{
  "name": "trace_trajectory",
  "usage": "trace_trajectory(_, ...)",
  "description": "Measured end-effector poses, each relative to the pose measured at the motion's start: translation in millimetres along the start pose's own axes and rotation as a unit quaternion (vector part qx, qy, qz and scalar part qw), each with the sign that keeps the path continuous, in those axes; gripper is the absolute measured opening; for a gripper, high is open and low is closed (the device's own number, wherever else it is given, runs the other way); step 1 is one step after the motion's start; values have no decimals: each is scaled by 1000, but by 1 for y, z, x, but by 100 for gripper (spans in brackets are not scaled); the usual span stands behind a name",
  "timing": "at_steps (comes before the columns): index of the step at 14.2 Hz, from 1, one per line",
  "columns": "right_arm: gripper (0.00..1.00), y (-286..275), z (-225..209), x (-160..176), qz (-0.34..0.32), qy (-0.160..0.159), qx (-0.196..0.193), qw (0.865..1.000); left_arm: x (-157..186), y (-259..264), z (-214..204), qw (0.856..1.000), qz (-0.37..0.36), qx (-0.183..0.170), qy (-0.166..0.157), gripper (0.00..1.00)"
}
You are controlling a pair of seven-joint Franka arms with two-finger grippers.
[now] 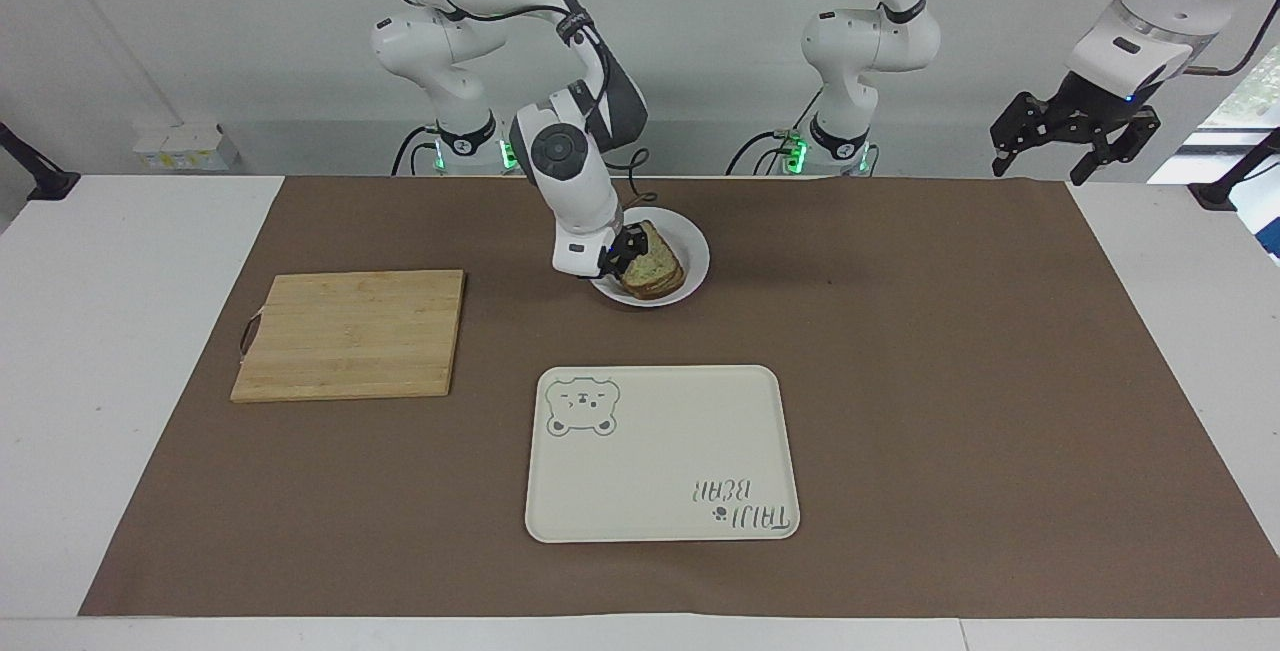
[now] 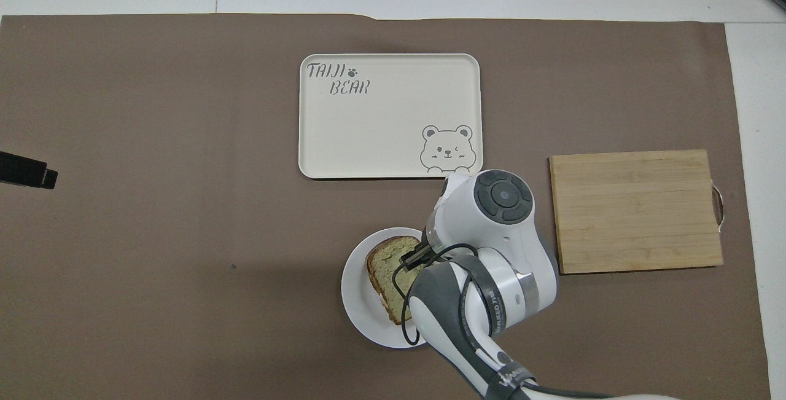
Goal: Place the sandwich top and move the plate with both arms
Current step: 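Lift the green toast with the right gripper onto the egg toast, then open the right gripper and withdraw it toward the cutting board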
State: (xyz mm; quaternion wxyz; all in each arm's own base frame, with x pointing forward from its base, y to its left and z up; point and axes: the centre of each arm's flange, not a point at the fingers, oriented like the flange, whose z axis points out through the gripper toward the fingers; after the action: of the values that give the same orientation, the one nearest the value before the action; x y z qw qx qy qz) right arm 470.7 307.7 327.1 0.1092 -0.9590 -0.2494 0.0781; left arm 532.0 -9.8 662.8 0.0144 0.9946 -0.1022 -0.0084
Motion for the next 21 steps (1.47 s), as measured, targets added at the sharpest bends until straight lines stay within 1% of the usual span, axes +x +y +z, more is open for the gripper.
trace_trajectory(1,8,-5,5,0,-3,-2,-1,1000,0,1,0,1000,1,0,0,100)
trace_trajectory(3,25,-6,4,1,-3,-1,-1,1000,0,0,0,1000,0,0,0,100)
trace_trajectory(4,36,-5,0,3,-3,4,-1,1000,0,-1,0,1000,-1,0,0,100)
trace_trajectory(6,60,-2,-17,8,0,11,1,1000,-1,-3,0,1000,-3,0,0,100)
trace_trajectory(7,70,1,-30,11,3,14,3,1000,-1,-3,0,1000,-3,0,0,100)
trace_trajectory(8,82,9,-46,13,9,18,6,1000,-1,-3,0,1000,-3,0,0,100)
trace_trajectory(10,100,31,-81,14,27,25,12,999,-1,-3,0,1000,-3,0,0,100)
trace_trajectory(13,100,69,-131,15,57,56,16,997,0,-1,0,1000,-2,0,-1,100)
trace_trajectory(15,100,99,-153,13,81,76,16,994,0,5,1,1000,4,-2,-2,100)
trace_trajectory(16,100,116,-160,11,95,84,16,992,1,10,2,1000,8,-10,-3,100)
trace_trajectory(19,100,172,-179,-3,139,98,12,985,1,29,8,997,19,-69,-2,100)
trace_trajectory(20,100,190,-186,-11,149,94,2,984,-1,35,11,995,22,-93,-3,100)
trace_trajectory(21,100,207,-194,-19,155,88,-17,984,-5,41,17,993,23,-117,-6,100)
